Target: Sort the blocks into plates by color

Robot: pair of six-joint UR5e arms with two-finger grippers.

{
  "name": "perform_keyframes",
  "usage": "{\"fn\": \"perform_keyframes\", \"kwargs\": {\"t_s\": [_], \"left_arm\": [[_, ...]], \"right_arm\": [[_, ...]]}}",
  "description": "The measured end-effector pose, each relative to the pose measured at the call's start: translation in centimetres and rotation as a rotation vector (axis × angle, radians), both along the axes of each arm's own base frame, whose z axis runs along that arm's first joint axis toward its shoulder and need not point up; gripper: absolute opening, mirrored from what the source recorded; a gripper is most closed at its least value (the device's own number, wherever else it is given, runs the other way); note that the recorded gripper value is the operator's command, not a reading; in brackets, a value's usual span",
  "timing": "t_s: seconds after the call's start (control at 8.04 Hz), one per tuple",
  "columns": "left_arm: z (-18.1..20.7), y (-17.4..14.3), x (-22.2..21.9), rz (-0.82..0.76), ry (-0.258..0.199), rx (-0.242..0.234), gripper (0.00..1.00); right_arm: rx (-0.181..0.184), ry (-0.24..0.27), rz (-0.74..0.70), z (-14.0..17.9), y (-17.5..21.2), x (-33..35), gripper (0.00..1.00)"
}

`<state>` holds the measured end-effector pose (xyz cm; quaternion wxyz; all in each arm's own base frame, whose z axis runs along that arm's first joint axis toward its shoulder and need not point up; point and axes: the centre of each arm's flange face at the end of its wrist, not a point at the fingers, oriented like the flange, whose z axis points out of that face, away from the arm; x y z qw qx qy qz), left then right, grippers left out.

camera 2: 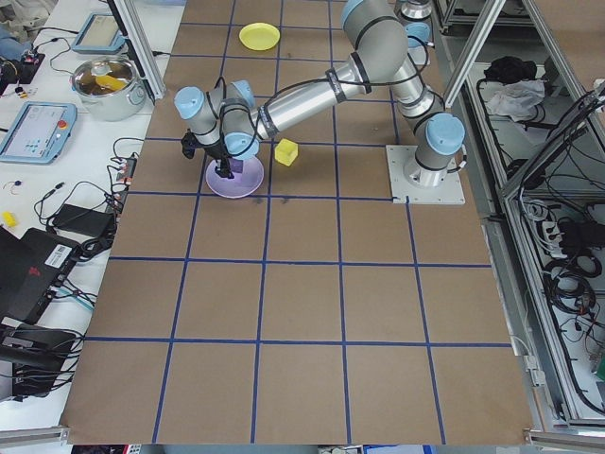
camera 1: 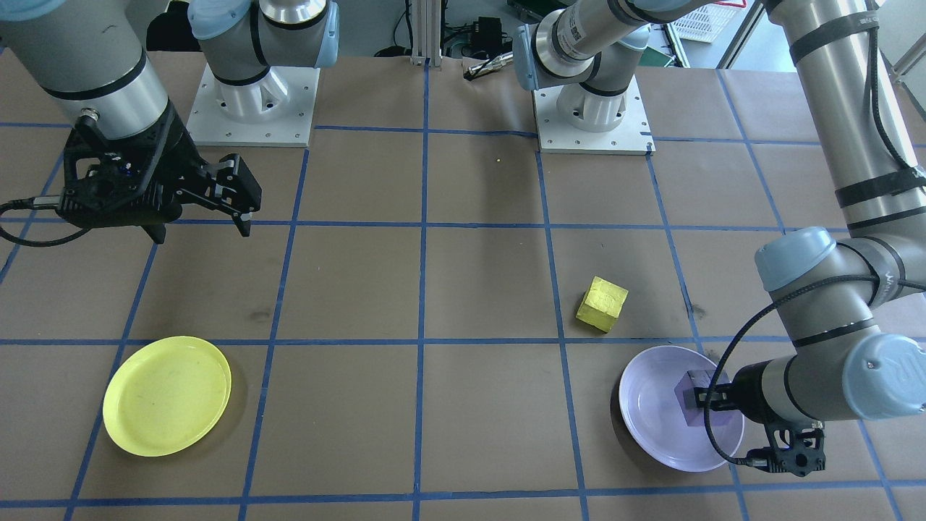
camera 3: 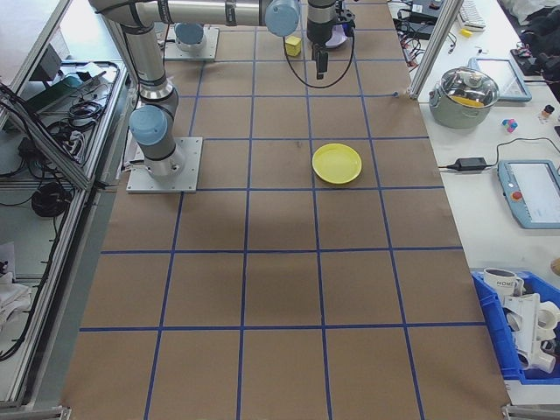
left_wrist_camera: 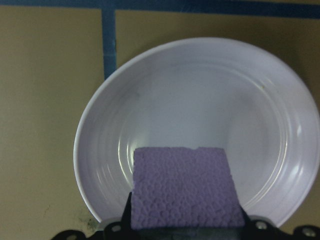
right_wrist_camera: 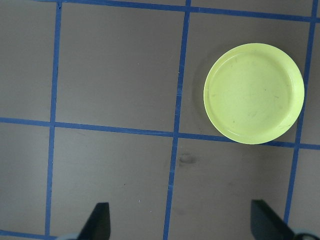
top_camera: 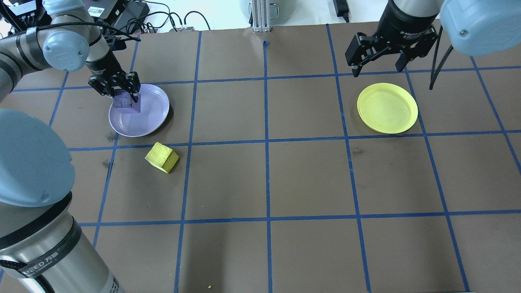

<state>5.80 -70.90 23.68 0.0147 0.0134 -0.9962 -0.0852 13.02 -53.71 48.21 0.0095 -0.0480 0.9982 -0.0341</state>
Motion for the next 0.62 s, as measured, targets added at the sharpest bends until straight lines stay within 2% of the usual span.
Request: {"fn": "perform_keyframes", "kwargs": {"t_s": [0.25, 0.62], "left_arm": [[0.2, -0.3, -0.3, -0.05, 0.025, -0.037, 1.0], [0.9, -0.1, -1.3, -0.092, 0.034, -0.05, 1.0]], "right_arm": [[-0.004, -0.005, 0.0, 0.0, -0.1, 0.0, 1.0], [-0.003, -0.005, 0.0, -0.1, -0.2, 0.0, 1.0]]}}
